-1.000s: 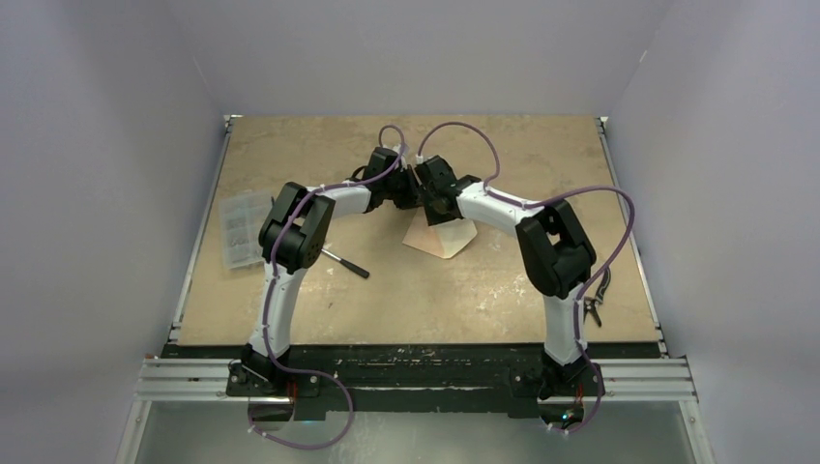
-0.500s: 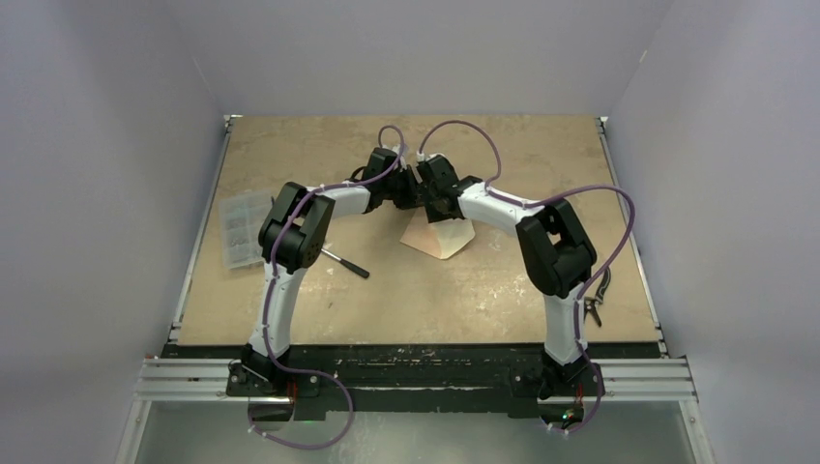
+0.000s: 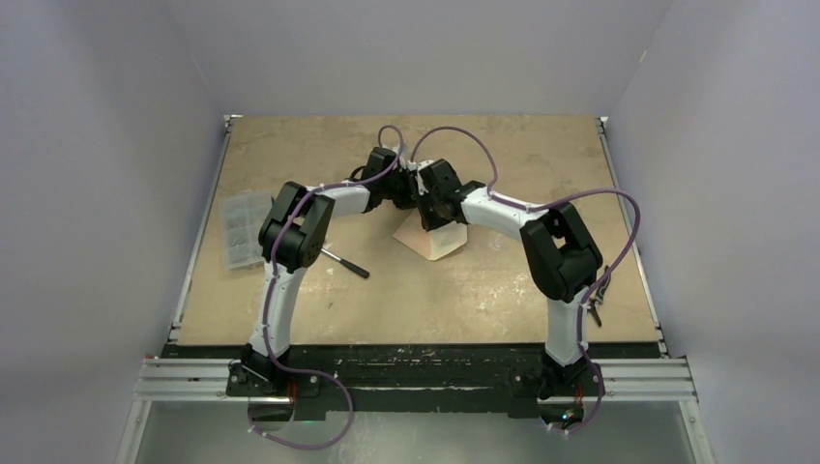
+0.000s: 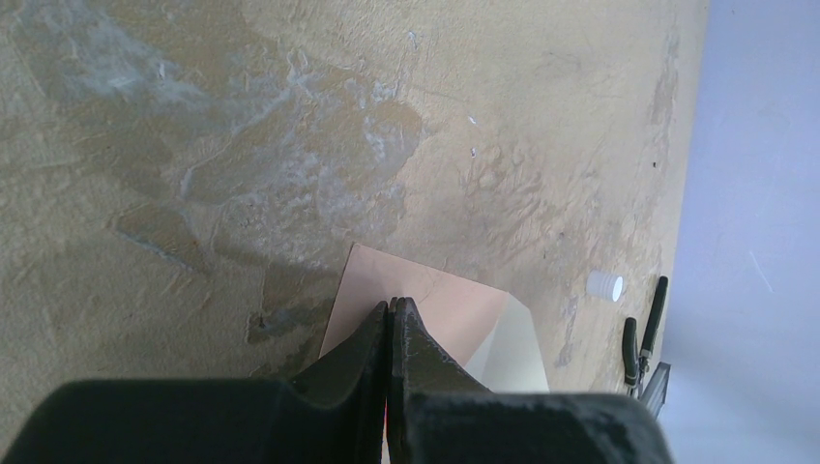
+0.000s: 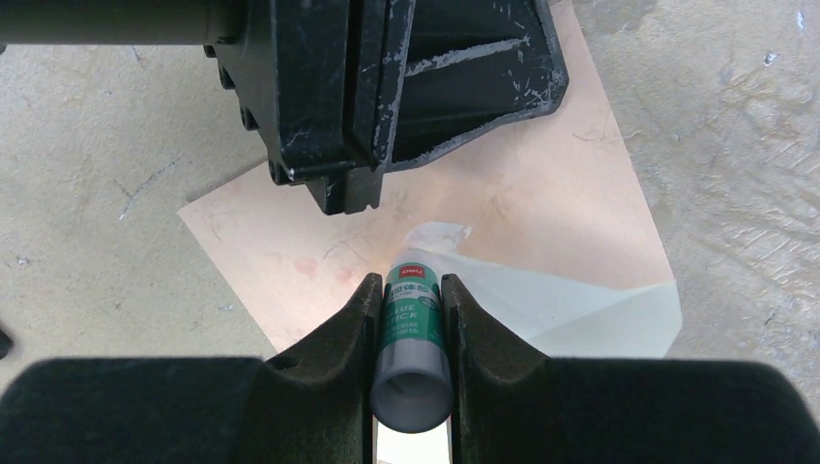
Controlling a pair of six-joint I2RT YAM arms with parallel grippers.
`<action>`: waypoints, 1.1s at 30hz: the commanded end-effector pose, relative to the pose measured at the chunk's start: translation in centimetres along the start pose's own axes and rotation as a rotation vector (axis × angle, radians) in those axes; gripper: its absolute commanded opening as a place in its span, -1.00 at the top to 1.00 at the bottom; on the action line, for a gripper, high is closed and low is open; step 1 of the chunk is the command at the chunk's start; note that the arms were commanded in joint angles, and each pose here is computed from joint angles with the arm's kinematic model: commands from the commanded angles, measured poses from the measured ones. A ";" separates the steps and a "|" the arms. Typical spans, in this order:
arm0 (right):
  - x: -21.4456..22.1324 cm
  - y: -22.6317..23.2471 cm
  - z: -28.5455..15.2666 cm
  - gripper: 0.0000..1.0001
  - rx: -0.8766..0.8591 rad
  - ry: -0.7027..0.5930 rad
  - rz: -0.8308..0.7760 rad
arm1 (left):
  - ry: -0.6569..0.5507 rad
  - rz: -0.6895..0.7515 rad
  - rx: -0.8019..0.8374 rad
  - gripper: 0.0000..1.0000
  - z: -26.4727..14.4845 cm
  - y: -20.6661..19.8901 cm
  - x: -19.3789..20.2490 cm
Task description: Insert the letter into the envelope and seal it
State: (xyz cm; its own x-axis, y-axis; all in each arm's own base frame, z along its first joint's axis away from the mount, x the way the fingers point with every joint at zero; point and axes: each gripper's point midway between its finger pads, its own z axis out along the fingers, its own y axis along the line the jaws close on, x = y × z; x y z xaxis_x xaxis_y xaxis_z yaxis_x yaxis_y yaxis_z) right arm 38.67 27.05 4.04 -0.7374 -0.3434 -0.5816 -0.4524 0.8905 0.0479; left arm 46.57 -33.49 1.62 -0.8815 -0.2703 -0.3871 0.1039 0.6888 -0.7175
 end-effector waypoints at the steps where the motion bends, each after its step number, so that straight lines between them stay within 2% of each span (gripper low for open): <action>1: 0.2 0.0 0.0 1.00 0.039 -0.010 0.022 | 0.183 -0.099 -0.318 1.00 0.5 10.7 7.5; 6: 1.8 -3.9 0.6 1.00 0.248 0.048 0.196 | 0.189 -0.106 -0.302 1.00 0.6 10.3 7.6; 9: 0.4 -5.2 -0.6 1.00 0.249 -0.014 0.259 | 0.193 -0.103 -0.299 1.00 0.5 10.4 7.7; 12: -2.6 -4.3 -2.2 1.00 0.166 -0.118 0.262 | 0.190 -0.097 -0.294 1.00 0.5 10.2 7.5; 16: -7.3 -0.1 -5.6 1.00 -0.116 -0.279 0.222 | 0.182 -0.079 -0.272 1.00 0.7 9.5 6.7; 21: -9.9 1.2 -10.2 1.00 -0.353 -0.377 0.241 | 0.166 -0.054 -0.212 1.00 0.9 7.5 5.2; 24: -9.5 -0.8 -11.5 1.00 -0.380 -0.379 0.285 | 0.148 -0.046 -0.180 1.00 0.7 6.4 4.0; 29: -6.2 -4.4 -11.4 1.00 -0.270 -0.316 0.360 | 0.127 -0.036 -0.108 1.00 -0.1 4.0 2.3; 30: -5.4 -5.2 -11.4 1.00 -0.253 -0.302 0.395 | 0.123 -0.033 -0.076 0.93 -0.3 3.1 1.9; 33: -3.0 -7.5 -11.6 1.00 -0.232 -0.280 0.508 | 0.131 -0.007 0.049 0.54 -1.3 -0.3 1.2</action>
State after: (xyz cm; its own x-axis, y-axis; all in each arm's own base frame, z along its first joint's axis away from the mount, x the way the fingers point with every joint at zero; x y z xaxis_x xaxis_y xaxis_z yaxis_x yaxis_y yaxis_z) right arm 40.47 20.35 16.02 -0.6906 0.1451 -0.7086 -0.3008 0.8333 0.4637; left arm 46.59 -33.82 2.43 -0.9046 -0.2357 -0.3553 0.1209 0.6572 -0.7439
